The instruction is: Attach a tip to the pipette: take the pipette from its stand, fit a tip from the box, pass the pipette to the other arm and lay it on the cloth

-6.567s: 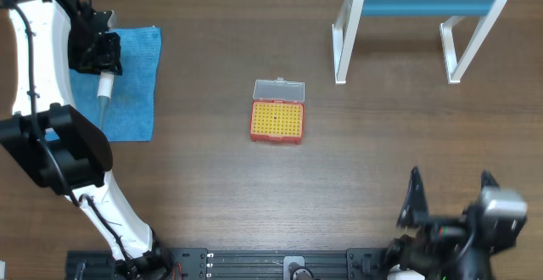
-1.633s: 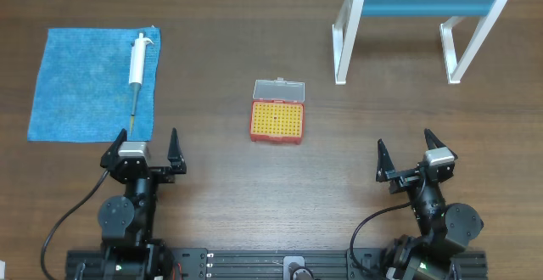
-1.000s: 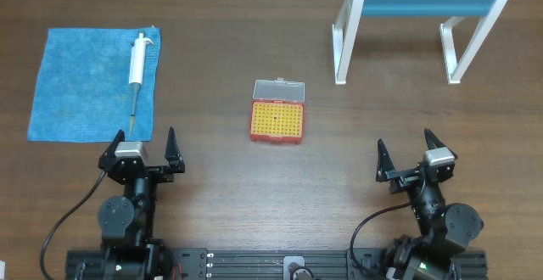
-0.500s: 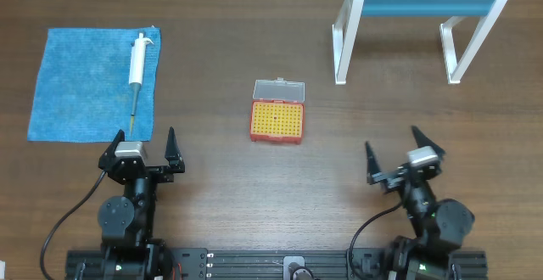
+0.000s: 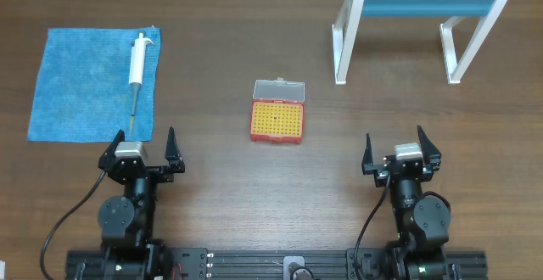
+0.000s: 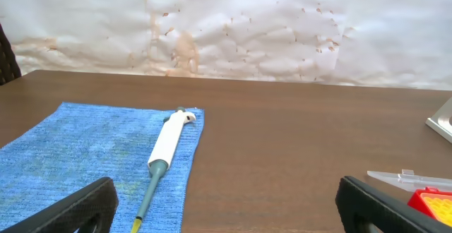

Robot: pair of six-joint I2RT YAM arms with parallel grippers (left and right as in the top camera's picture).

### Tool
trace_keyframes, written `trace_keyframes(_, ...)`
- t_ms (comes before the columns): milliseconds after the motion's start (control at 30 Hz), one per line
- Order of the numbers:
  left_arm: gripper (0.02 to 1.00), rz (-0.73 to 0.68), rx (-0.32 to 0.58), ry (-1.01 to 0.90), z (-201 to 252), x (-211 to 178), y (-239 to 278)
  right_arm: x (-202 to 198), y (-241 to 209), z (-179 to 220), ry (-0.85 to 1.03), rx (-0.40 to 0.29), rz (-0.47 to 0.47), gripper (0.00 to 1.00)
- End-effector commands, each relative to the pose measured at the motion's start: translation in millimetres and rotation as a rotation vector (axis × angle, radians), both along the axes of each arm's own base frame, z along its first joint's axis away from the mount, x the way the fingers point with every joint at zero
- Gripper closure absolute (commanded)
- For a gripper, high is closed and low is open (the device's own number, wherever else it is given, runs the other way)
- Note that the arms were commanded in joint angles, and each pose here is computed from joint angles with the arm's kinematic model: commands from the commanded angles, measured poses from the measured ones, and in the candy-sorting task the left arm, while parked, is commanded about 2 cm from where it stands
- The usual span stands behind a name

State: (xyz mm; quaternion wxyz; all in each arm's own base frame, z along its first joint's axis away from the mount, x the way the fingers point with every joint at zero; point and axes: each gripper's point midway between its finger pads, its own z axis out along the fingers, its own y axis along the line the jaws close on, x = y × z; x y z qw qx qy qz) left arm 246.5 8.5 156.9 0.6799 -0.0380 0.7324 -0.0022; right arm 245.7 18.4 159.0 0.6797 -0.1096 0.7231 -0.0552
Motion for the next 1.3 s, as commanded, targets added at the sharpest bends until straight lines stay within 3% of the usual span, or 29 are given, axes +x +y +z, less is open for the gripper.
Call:
trace_keyframes(33,0.020,0.019,-0.014,-0.007,0.8,-0.7,2.8,0.2,-9.9,-1.7,0.006,0.110,-0.033,0.027)
trace_keyframes(200,0.020,0.019,-0.014,-0.007,0.8,-0.7,2.8,0.1,-28.9,-1.7,0.002,0.207,-0.131,0.027)
trace_keyframes(1300,0.023,0.019,-0.014,-0.007,0.8,-0.7,2.8,-0.1,-34.5,-1.3,-0.002,0.206,-0.153,0.027)
